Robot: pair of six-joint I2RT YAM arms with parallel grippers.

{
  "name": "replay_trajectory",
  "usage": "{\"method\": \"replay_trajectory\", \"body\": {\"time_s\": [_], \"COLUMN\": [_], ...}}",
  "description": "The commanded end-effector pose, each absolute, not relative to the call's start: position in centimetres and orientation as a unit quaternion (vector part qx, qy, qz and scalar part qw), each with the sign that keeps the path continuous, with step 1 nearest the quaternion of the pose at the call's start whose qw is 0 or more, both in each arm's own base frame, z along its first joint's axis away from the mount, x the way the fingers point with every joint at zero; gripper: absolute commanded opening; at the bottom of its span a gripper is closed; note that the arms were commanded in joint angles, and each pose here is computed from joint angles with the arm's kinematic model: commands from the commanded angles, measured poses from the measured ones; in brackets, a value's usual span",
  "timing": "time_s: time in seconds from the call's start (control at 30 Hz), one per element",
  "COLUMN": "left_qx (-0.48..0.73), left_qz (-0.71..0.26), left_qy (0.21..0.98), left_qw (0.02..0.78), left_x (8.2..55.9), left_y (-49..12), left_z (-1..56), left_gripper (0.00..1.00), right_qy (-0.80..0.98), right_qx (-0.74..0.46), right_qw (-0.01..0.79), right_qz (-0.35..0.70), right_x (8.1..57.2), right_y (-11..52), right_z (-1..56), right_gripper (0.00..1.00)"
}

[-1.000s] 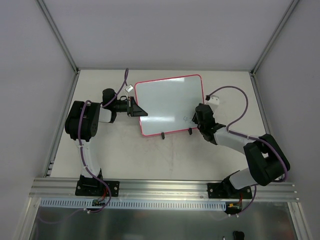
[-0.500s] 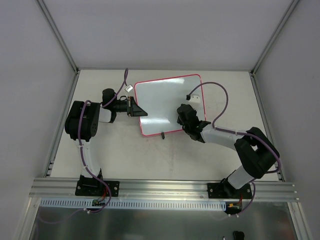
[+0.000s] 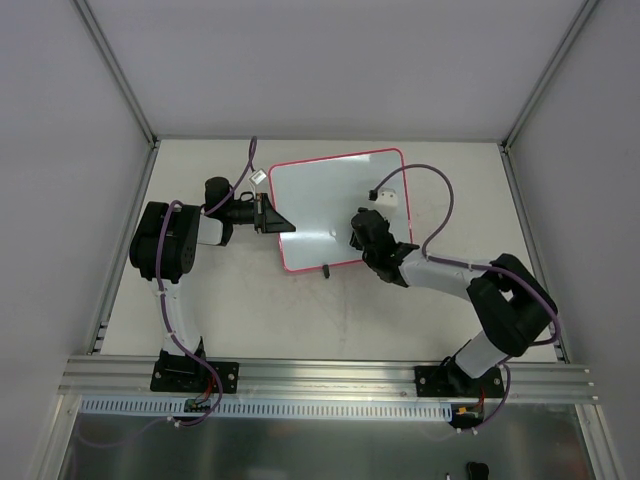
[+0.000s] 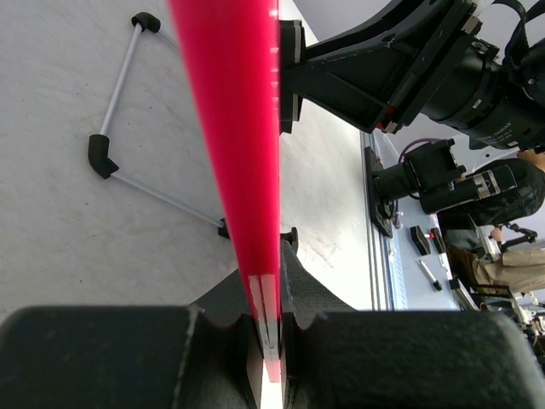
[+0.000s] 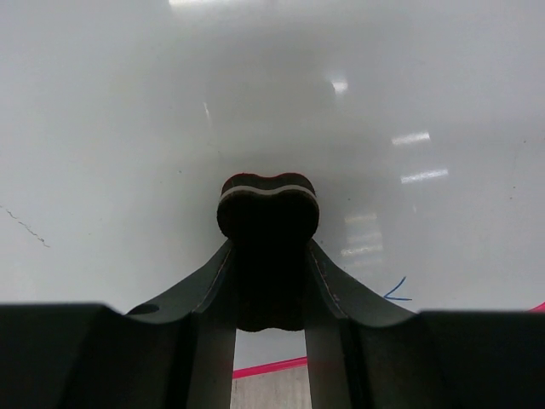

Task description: Erase the whiteboard

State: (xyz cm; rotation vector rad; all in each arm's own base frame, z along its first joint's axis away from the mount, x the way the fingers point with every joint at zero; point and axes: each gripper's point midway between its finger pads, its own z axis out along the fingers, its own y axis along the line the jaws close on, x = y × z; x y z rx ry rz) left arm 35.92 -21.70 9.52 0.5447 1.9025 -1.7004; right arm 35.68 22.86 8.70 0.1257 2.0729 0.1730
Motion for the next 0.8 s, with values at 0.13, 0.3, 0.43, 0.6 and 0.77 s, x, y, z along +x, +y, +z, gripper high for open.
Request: {"method": "replay_trajectory", "body": {"time_s": [0.13, 0.3, 0.43, 0.6, 0.77], "left_qx": [0.227, 0.227, 0.227, 0.228, 0.228], "left_qz": [-0.603, -0.603, -0.603, -0.603, -0.602], "left_qy": [0.702, 0.702, 0.702, 0.702, 0.702], "left_qw": [0.304, 0.303, 0.304, 0.303, 0.304], "left_x": [36.6, 36.5, 36.6, 36.5, 36.5], "left_y": [-22.1, -22.1, -22.1, -22.1, -22.1], "left_z": [8.5, 8.5, 8.6, 8.5, 8.6], "left_gripper": [0.00, 0.00, 0.00, 0.00, 0.00], "right_qy": [0.895, 0.895, 0.889, 0.880, 0.877], "right_qx": [0.102, 0.149, 0.156, 0.181, 0.194], "right_qw": [0.433, 0.421, 0.429, 0.437, 0.438], "right_qz": [0.021, 0.018, 0.019, -0.025, -0.048], "right_x": [32.9, 32.8, 33.1, 32.3, 32.3], "right_y": [15.6, 12.4, 11.8, 9.6, 8.7], "right_z": [2.5, 1.4, 1.9, 2.3, 2.3], "right_gripper": [0.00, 0.00, 0.00, 0.00, 0.00]}}
